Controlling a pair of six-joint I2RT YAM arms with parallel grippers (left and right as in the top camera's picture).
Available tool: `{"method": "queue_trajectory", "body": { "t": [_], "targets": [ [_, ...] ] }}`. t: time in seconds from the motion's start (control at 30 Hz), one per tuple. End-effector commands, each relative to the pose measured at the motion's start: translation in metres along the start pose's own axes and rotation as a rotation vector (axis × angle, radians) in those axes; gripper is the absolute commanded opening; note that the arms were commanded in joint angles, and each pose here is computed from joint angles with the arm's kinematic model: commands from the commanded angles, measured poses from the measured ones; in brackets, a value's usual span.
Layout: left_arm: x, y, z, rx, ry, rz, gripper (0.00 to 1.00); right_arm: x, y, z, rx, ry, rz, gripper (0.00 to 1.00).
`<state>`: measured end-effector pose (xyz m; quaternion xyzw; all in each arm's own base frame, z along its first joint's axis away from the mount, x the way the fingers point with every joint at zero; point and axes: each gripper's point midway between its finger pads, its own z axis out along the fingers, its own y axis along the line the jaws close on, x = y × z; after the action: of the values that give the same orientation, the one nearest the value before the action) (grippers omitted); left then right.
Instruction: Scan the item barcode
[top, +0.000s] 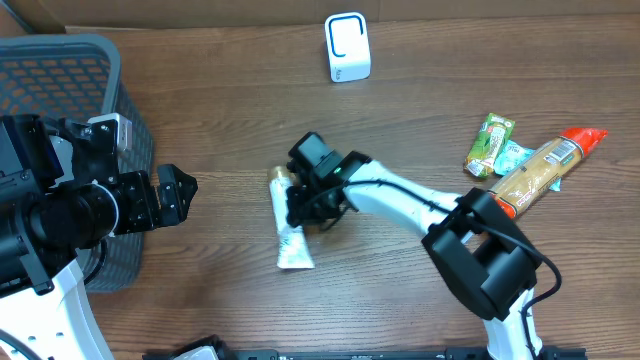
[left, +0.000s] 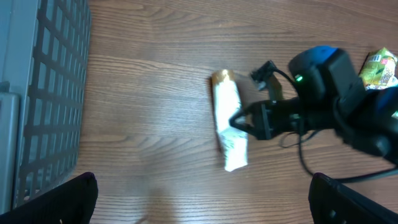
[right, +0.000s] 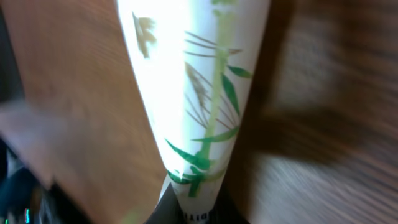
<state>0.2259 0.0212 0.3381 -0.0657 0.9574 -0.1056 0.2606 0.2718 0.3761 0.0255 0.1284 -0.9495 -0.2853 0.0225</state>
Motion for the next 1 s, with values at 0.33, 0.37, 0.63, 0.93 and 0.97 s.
{"method": "queue_trajectory", "body": {
  "t": [0.33,0.37,0.63,0.93,0.97],
  "targets": [
    [-0.001,0.001,0.001,-0.002,0.002,0.003,1.00,0.000,-0.031,-0.127,-0.081,0.028,-0.263,0.04],
    [-0.001,0.001,0.001,-0.001,0.001,0.003,1.00,-0.006,-0.043,-0.133,0.019,0.002,-0.223,0.04],
    [-0.001,0.001,0.001,-0.002,0.002,0.003,1.00,-0.024,-0.137,-0.168,1.016,-0.266,-0.018,0.04],
    [-0.001,0.001,0.001,-0.002,0.002,0.003,1.00,0.014,-0.124,-0.102,1.104,-0.070,-0.174,0.40],
    [-0.001,0.001,0.001,-0.002,0.002,0.003,1.00,0.017,-0.118,-0.097,1.078,-0.058,-0.180,0.59]
  ]
}}
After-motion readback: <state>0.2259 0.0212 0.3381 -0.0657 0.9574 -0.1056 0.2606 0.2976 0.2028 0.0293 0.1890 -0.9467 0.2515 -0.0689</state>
